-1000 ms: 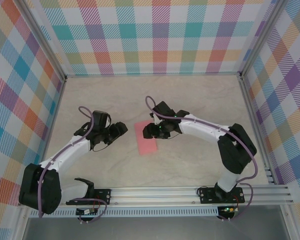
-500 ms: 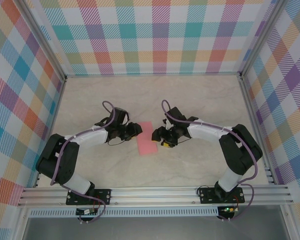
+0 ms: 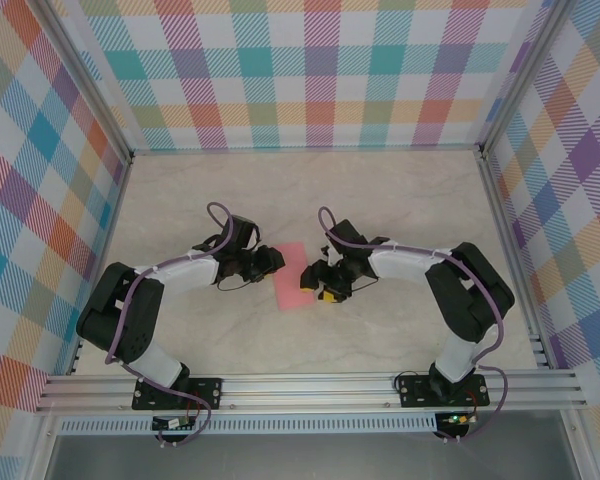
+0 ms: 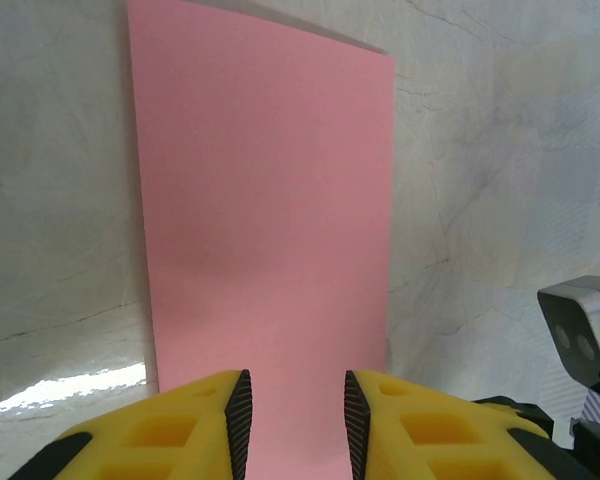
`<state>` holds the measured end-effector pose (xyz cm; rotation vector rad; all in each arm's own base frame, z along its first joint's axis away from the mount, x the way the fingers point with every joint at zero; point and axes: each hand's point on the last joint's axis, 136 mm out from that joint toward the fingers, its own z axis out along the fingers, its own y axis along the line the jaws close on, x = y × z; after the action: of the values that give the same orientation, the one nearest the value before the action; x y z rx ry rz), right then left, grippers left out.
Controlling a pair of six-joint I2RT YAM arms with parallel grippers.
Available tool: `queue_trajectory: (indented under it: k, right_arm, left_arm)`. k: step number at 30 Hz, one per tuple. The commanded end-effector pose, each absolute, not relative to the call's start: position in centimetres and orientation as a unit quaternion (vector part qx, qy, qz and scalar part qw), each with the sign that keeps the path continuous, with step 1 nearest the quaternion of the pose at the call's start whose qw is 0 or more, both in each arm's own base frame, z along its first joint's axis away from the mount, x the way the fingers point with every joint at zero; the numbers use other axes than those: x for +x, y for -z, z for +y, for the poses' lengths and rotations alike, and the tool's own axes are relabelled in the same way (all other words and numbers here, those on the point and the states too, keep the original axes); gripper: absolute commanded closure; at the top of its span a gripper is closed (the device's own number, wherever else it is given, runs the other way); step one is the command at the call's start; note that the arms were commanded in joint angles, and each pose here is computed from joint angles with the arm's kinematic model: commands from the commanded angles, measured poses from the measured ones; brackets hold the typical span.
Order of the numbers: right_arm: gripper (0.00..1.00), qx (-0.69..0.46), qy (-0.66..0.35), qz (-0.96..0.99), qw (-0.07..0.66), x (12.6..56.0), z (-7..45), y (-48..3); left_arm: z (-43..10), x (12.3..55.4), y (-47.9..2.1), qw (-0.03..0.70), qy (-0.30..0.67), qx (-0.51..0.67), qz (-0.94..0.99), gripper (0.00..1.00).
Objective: Fold a paper plane with a square sheet of paper (pick it up from the middle)
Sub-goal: Third fold the triangle at the center of the table.
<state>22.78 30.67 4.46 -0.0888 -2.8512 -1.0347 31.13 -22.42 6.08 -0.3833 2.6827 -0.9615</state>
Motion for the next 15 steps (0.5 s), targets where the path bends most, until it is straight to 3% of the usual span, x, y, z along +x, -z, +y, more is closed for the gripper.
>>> queue_trajectory:
  k: [1, 15]
  right_arm:
    - [0.4, -0.021, 0.352, -0.932, 0.081, 21.4, 31.4, -4.3]
    - [0.42, -0.031, 0.367, -0.925, 0.092, 20.6, 31.9, -3.9]
  left_arm:
    - [-22.7, 31.6, -6.6, 0.141, 0.334, -0.131, 0.923, 0.68]
    - [-22.7, 31.6, -6.1, 0.136, 0.332, -0.13, 0.924, 0.7]
